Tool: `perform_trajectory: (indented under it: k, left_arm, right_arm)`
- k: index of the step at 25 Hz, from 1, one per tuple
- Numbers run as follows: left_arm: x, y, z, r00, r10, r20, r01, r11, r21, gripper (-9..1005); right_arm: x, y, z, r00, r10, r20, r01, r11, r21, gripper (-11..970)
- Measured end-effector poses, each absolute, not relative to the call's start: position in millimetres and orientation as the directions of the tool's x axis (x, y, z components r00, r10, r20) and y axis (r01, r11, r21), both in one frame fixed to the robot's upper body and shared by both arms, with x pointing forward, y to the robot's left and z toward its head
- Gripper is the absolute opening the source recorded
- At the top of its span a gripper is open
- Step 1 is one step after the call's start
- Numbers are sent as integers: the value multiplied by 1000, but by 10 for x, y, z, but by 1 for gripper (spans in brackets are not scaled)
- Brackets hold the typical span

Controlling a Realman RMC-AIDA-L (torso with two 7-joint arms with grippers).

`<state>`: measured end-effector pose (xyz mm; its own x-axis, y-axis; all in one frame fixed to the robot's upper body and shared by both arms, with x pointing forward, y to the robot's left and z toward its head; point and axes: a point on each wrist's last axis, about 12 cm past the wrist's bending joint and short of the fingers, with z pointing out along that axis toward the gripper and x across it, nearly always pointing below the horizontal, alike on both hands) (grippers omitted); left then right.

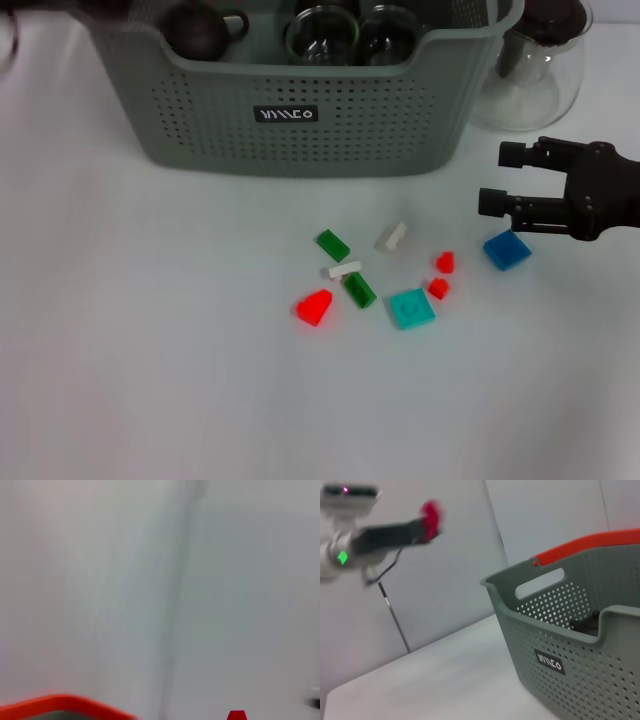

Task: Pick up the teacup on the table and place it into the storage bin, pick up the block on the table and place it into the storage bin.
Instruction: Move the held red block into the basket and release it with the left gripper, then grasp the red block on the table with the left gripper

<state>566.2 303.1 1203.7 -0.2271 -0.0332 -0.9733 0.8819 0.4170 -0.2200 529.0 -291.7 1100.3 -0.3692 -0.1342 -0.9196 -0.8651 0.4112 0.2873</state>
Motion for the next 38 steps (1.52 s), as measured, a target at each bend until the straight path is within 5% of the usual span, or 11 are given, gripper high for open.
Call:
perform_trajectory:
  k: [6,12,18,26,29,34,38]
  left_arm:
    - [6554,2360,12529,-409,184,-894,767,600,-228,188]
    - [6929,1664,12241,-482,365,-796,684,725,-82,210]
    - [7009,1386,11976,-532,492,-689,641,766,52,231]
    - [6951,1363,12084,-520,464,-717,635,772,39,260]
    - [6805,1530,12256,-468,369,-803,639,769,-19,469]
    - [6136,2185,12361,-209,160,-965,741,670,-49,529]
    - [5561,2716,12183,-67,32,-997,850,525,-40,576]
  right_arm:
    - [5283,-2901,10991,-362,-136,-922,-868,409,280,856]
    - [5282,-2893,10988,-350,-139,-926,-873,408,268,856]
    - [5288,-2891,10993,-348,-138,-927,-873,408,267,856]
    - [5304,-2893,10994,-347,-139,-928,-870,416,263,855]
    - [5302,-2896,10994,-347,-136,-928,-870,417,264,855]
    - [5304,-2897,10995,-346,-135,-929,-869,419,263,855]
    - [5317,-2895,10993,-346,-140,-928,-868,423,260,855]
